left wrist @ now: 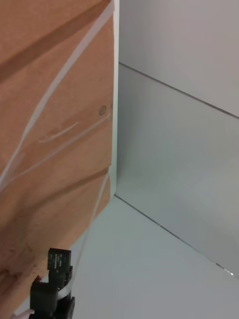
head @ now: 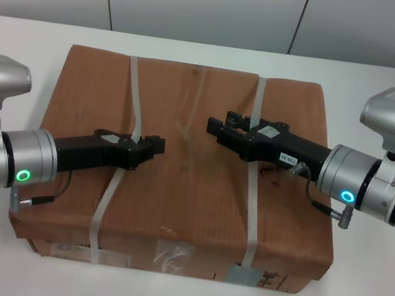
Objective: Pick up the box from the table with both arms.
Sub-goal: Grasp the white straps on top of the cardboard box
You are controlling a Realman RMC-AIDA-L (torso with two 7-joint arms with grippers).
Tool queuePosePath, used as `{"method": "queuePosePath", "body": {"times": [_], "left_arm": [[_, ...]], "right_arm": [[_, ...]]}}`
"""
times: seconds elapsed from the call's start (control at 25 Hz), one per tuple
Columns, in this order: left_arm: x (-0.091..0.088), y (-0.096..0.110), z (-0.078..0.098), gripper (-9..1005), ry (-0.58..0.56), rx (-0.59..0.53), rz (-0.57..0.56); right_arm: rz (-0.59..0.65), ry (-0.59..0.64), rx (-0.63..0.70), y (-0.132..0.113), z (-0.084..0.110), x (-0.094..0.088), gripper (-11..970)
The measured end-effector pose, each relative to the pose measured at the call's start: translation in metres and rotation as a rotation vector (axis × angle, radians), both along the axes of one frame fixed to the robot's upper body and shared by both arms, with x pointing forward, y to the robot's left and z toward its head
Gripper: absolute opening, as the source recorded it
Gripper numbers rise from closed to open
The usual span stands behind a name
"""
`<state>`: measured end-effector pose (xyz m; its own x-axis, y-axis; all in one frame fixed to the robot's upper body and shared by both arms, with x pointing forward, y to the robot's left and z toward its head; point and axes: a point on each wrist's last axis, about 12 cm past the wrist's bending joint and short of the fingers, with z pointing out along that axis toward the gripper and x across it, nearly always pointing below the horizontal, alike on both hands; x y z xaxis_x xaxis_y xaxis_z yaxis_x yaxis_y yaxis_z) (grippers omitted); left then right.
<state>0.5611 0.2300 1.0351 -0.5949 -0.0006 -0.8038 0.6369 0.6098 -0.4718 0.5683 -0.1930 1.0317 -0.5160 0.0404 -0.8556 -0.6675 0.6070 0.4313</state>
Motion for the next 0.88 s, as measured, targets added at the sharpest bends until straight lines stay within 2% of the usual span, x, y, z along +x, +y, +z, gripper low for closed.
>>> {"method": "queuePosePath", "body": {"times": [0.28,0.64,0.76,0.88], "left_arm": [[-0.002,-0.002,0.004,98,-0.010,-0.028,-0.028],[-0.006,-0.002,0.013,100,-0.049,-0.078,-0.074],[-0.006,-0.002,0.014,101,-0.052,-0.082,-0.079],[-0.007,-0.002,0.014,101,-0.052,-0.085,-0.083]], "right_arm": [[-0.045,-0.022,0.007,-0.009,-0.004,-0.005,497],[-0.048,-0.028,0.033,-0.013,-0.004,-0.009,288],[-0.059,-0.016,0.045,-0.013,-0.004,-0.009,259],[-0.077,0.055,0.077,-0.014,-0.005,-0.009,228]]}}
